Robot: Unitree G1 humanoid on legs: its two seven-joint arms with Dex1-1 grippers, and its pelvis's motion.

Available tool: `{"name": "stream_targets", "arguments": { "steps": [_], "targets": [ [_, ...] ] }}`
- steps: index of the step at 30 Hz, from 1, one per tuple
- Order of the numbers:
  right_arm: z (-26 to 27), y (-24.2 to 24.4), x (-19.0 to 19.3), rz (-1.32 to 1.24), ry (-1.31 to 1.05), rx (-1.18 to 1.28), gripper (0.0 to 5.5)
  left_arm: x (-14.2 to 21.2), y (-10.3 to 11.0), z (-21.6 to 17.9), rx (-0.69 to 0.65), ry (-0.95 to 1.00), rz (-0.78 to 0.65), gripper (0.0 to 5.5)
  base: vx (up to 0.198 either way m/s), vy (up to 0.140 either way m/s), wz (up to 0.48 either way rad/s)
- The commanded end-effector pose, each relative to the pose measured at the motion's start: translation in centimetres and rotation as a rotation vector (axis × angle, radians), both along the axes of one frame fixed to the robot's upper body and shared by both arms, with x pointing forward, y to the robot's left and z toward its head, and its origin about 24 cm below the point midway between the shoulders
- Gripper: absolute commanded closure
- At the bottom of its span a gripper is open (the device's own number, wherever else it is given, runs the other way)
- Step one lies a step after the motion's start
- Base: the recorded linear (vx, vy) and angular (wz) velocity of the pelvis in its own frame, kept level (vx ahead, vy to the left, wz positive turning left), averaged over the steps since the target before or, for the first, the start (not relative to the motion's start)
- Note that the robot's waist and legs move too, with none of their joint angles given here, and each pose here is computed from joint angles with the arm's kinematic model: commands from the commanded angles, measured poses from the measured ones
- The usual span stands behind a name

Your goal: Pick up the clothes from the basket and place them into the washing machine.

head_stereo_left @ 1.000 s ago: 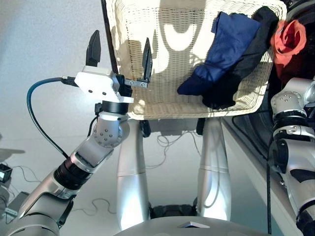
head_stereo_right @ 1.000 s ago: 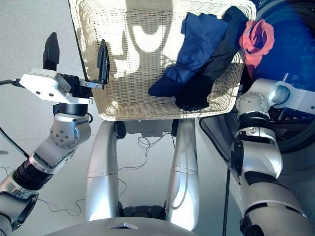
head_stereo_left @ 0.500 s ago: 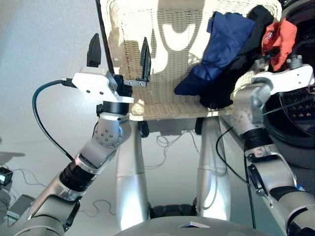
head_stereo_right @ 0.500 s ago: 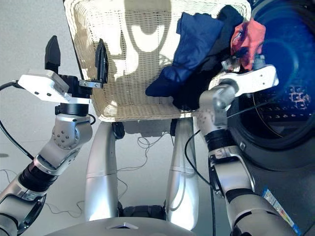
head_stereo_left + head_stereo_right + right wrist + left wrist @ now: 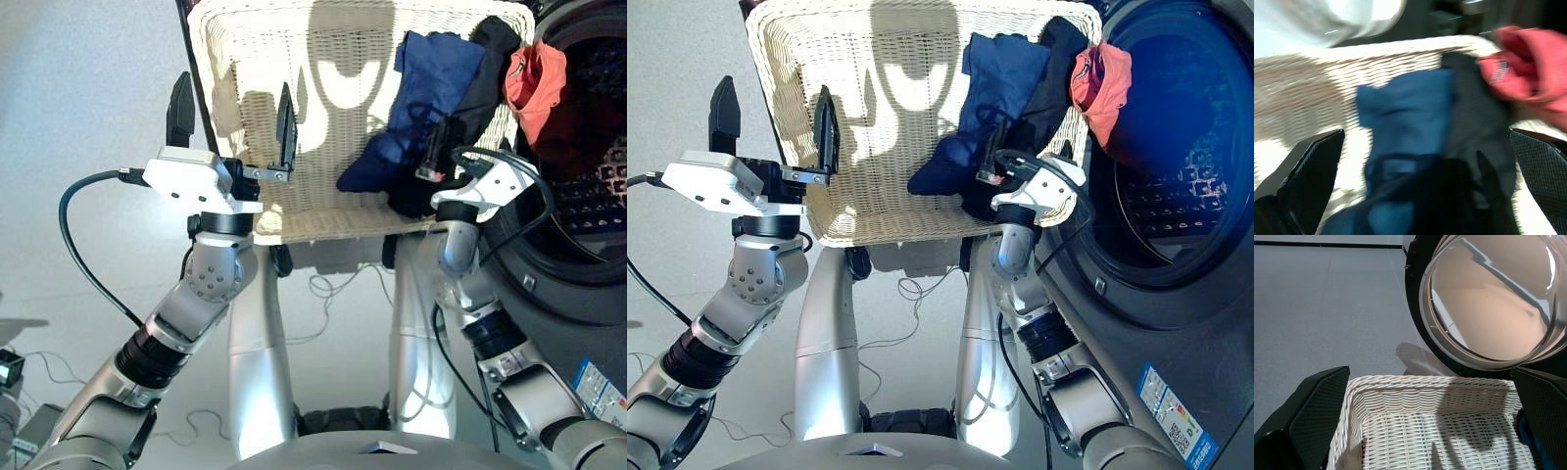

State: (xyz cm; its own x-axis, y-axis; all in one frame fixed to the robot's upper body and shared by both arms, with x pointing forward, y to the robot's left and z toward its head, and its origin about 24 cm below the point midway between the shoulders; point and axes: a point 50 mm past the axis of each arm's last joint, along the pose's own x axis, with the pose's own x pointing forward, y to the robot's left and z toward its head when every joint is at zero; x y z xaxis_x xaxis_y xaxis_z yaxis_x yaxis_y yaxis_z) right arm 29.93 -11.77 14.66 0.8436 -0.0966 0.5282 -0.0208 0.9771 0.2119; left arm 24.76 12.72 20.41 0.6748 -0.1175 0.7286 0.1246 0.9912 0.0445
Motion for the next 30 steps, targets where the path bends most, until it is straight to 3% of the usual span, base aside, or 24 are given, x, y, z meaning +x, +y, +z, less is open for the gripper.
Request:
{"name": "stream_targets", "arguments": {
  "steps": [1, 13, 30],
  "targets": [
    [0.3, 0.7, -1.5, 0.094, -0.044, -0.052, 0.00, -2.9, 0.1, 1.7, 0.018, -0.178, -0.047, 0.00, 0.000, 0.000, 0.000],
    [1.0, 2.3, 3.2, 0.038, 0.055, -0.059, 0.00, -2.5, -0.6, 2.1, -0.054, -0.154, -0.138, 0.00, 0.000, 0.000, 0.000],
    [1.4, -0.9, 8.3, -0.230, 0.228, -0.043, 0.00, -2.3, -1.9, 3.0, -0.105, -0.172, -0.236, 0.00, -0.019, -0.003, 0.005]
  ]
}}
